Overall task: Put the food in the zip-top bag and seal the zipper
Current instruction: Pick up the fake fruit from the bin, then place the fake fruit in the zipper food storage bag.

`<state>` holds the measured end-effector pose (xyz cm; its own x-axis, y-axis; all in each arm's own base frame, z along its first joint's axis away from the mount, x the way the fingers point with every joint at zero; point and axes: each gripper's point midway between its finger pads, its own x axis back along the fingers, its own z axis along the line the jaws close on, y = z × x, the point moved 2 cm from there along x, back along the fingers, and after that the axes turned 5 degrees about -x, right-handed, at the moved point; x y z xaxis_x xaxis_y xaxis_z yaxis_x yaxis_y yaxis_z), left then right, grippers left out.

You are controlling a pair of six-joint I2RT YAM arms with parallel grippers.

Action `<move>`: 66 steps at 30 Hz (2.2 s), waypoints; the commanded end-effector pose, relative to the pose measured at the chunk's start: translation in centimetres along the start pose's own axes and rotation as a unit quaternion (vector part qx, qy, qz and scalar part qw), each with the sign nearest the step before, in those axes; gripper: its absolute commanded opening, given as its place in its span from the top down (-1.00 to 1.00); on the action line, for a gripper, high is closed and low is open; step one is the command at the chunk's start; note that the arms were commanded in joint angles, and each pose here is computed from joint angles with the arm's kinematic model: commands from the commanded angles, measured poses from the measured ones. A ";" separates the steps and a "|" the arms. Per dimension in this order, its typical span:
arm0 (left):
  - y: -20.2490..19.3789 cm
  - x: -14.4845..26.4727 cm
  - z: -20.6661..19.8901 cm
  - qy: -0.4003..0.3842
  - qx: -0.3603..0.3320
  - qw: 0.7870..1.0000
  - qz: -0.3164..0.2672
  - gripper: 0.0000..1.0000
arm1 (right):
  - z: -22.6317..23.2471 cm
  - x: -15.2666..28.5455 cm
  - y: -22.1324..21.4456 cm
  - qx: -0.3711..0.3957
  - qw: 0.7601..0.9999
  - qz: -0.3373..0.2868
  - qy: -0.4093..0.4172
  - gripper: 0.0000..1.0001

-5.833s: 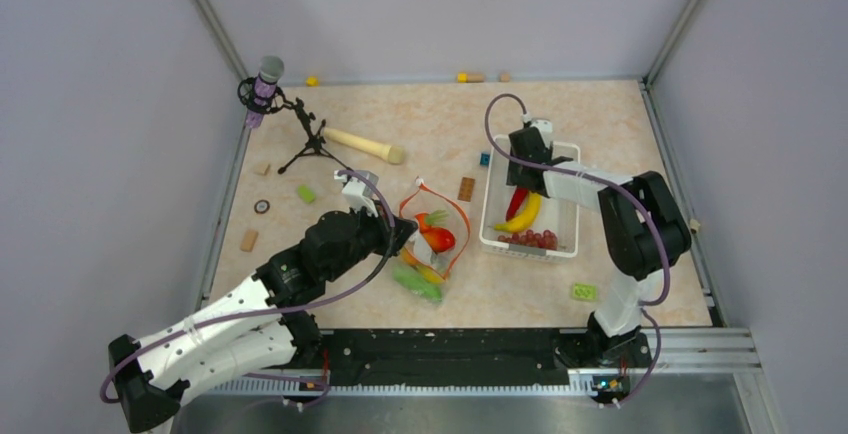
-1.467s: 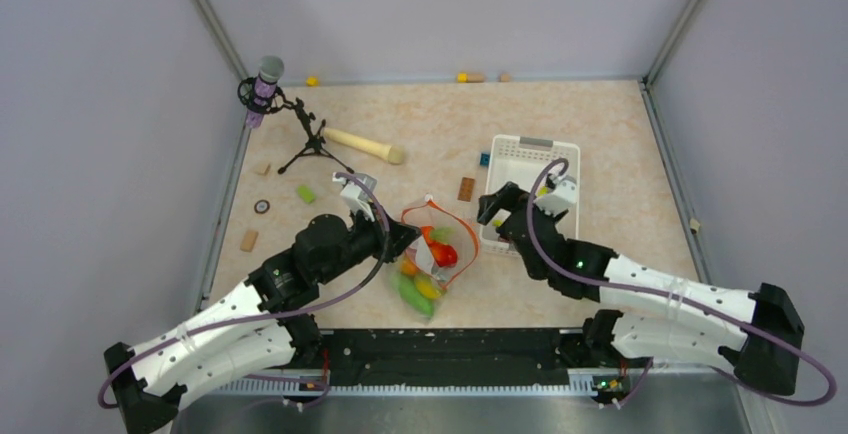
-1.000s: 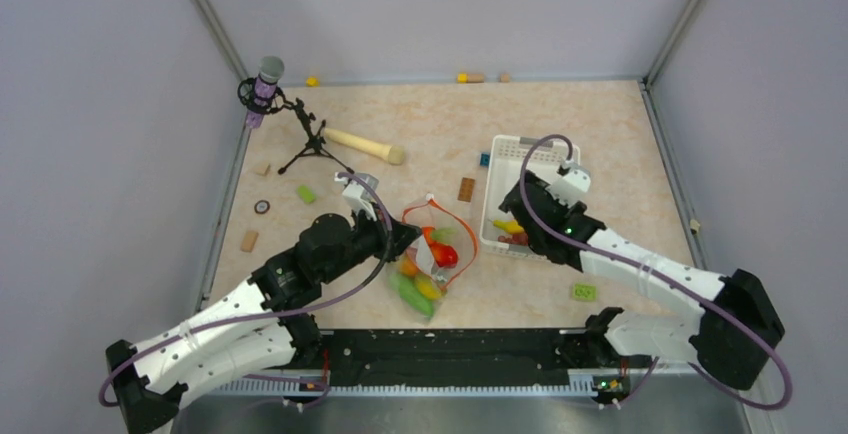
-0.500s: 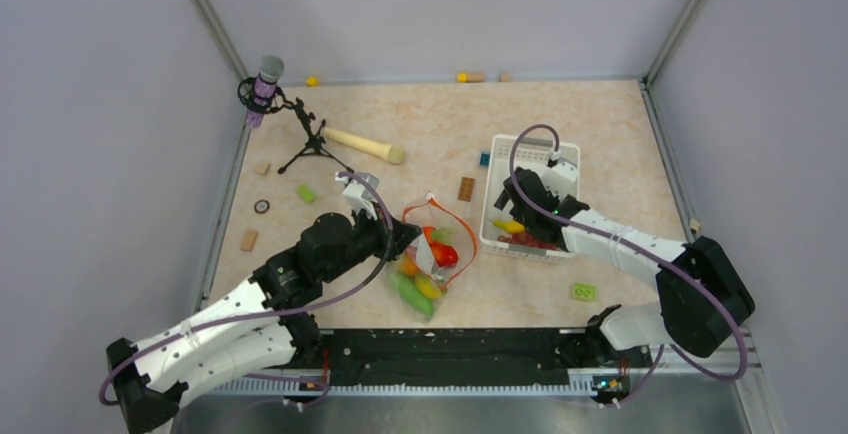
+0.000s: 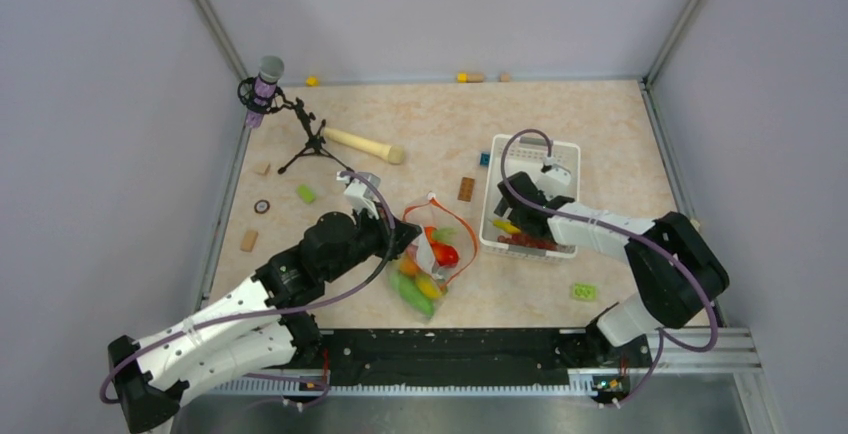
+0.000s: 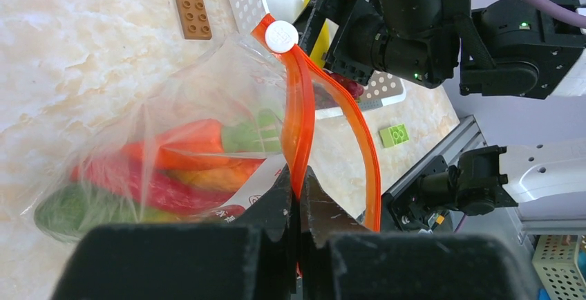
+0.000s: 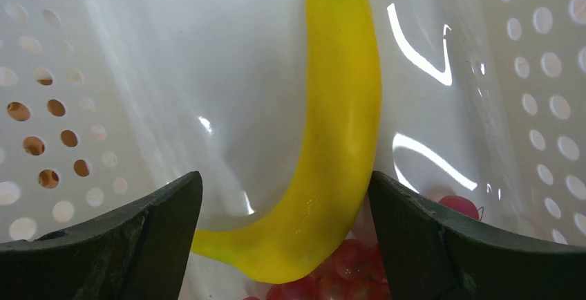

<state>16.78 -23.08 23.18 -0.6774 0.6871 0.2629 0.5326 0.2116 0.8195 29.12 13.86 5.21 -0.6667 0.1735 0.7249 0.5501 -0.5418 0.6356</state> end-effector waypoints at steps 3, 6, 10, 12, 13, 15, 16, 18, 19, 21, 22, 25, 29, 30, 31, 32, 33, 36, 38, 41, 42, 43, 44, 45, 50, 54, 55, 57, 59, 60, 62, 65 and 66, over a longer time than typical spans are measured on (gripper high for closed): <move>1.5 -0.2 -0.7 -0.009 -0.006 1.000 -0.026 1.00 | 1.6 -1.2 1.5 -0.022 0.999 -0.026 0.000 -0.58; 1.5 -0.1 -0.7 -0.009 -0.006 1.000 -0.026 1.00 | 1.6 -1.7 1.4 -0.023 0.999 -0.030 -0.005 -0.39; 1.4 -0.2 -0.6 -0.008 -0.006 1.000 -0.025 1.00 | 1.8 -1.6 1.9 -0.032 0.998 -0.044 0.006 -0.05; 1.5 -0.2 -0.6 -0.008 -0.006 1.000 -0.026 1.00 | 1.9 -1.3 2.3 -0.035 0.998 -0.052 0.017 0.17; 1.5 -0.2 -0.6 -0.008 -0.007 1.000 -0.027 1.00 | 1.9 -1.0 2.6 -0.041 0.997 -0.060 0.023 0.30; 1.5 -0.2 -0.6 -0.008 -0.007 1.000 -0.026 1.00 | 1.7 -0.5 3.4 -0.054 0.995 -0.081 0.036 0.47; 1.4 -0.3 -0.6 -0.007 -0.006 1.000 -0.025 1.00 | 1.8 -0.1 3.9 -0.060 0.993 -0.093 0.045 0.53; 1.4 -0.3 -0.6 -0.007 -0.006 1.000 -0.024 1.00 | 1.9 0.9 4.9 -0.072 0.988 -0.115 0.071 0.64; 1.4 -0.3 -0.6 -0.007 -0.006 1.000 -0.024 1.00 | 2.1 1.4 5.5 -0.085 0.984 -0.127 0.089 0.67; 1.3 -0.3 -0.6 -0.007 -0.006 1.000 -0.023 1.00 | 2.2 2.5 6.6 -0.102 0.975 -0.154 0.121 0.70; 1.3 -0.4 -0.6 -0.007 -0.006 1.000 -0.023 1.00 | 2.2 3.4 7.5 -0.111 0.969 -0.172 0.137 0.71; 1.4 -0.3 -0.6 -0.008 -0.005 1.000 -0.024 1.00 | 2.0 5.6 10.0 -0.117 0.955 -0.223 0.159 0.72; 1.4 -0.3 -0.6 -0.007 -0.005 1.000 -0.025 1.00 | 1.7 8.5 12.3 -0.119 0.938 -0.263 0.190 0.72; 1.5 -0.2 -0.6 -0.008 -0.005 1.000 -0.027 1.00 | 2.0 9.1 12.3 -0.118 0.935 -0.261 0.211 0.71; 1.5 -0.2 -0.6 -0.008 -0.005 1.000 -0.027 1.00 | 2.5 9.8 12.1 -0.115 0.930 -0.253 0.240 0.69; 1.5 -0.3 -0.6 -0.008 -0.005 1.000 -0.027 1.00 | 3.2 10.6 11.7 -0.108 0.924 -0.242 0.276 0.68; 1.5 -0.3 -0.6 -0.008 -0.005 1.000 -0.026 1.00 | 3.8 11.4 11.1 -0.099 0.915 -0.229 0.316 0.68; 1.4 -0.4 -0.6 -0.008 -0.004 1.000 -0.024 1.00 | 5.8 14.6 10.0 -0.080 0.872 -0.209 0.435 0.67; 1.2 -0.4 -0.6 -0.009 -0.003 1.000 -0.022 1.00 | 6.9 16.2 9.3 -0.051 0.853 -0.190 0.484 0.68; 1.1 -0.5 -0.8 -0.013 -0.002 1.000 -0.018 1.00 | 8.8 18.2 7.6 0.004 0.820 -0.155 0.551 0.67; 1.1 -0.6 -0.8 -0.014 -0.002 1.000 -0.016 1.00 | 9.2 18.8 7.2 0.015 0.807 -0.146 0.572 0.68; 1.1 -0.6 -0.9 -0.015 -0.002 1.000 -0.016 1.00 | 9.6 19.5 6.9 0.021 0.793 -0.142 0.593 0.68; 1.1 -0.6 -0.9 -0.016 -0.002 1.000 -0.015 1.00 | 9.9 20.2 6.6 0.025 0.780 -0.140 0.610 0.68; 1.1 -0.6 -0.9 -0.016 -0.001 1.000 -0.016 1.00 | 10.2 20.9 6.2 0.031 0.768 -0.139 0.624 0.67; 1.1 -0.5 -0.9 -0.017 -0.001 1.000 -0.016 1.00 | 11.9 22.7 4.0 0.100 0.754 -0.157 0.630 0.68; 1.2 -0.4 -0.9 -0.017 0.000 1.000 -0.018 1.00 | 12.7 22.9 2.9 0.126 0.772 -0.192 0.593 0.67; 1.3 -0.4 -0.9 -0.016 0.000 1.000 -0.020 1.00 | 12.8 23.0 2.5 0.128 0.772 -0.194 0.591 0.67; 1.3 -0.3 -0.8 -0.015 0.000 1.000 -0.022 1.00 | 13.1 23.2 1.6 0.134 0.768 -0.191 0.596 0.66; 1.5 -0.2 -0.8 -0.012 0.001 1.000 -0.027 1.00 | 13.4 23.3 0.7 0.150 0.766 -0.189 0.596 0.64; 1.5 -0.1 -0.8 -0.012 0.001 1.000 -0.028 1.00 | 13.4 23.2 0.4 0.154 0.769 -0.188 0.592 0.64; 1.6 0.0 -0.7 -0.009 0.002 1.000 -0.030 1.00 | 13.3 23.1 0.0 0.168 0.772 -0.194 0.582 0.63; 1.8 0.2 -0.6 -0.007 0.004 0.999 -0.035 1.00 | 13.2 23.5 -0.7 0.183 0.763 -0.195 0.589 0.57; 1.9 0.3 -0.6 -0.007 0.004 0.999 -0.037 1.00 | 13.1 23.6 -1.0 0.189 0.758 -0.194 0.594 0.53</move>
<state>16.88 -23.12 22.94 -0.6784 0.6828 0.2712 0.5349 0.2061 0.8194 19.50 28.88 22.16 -0.6780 -0.7330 -0.0550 0.2415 -0.2927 0.9252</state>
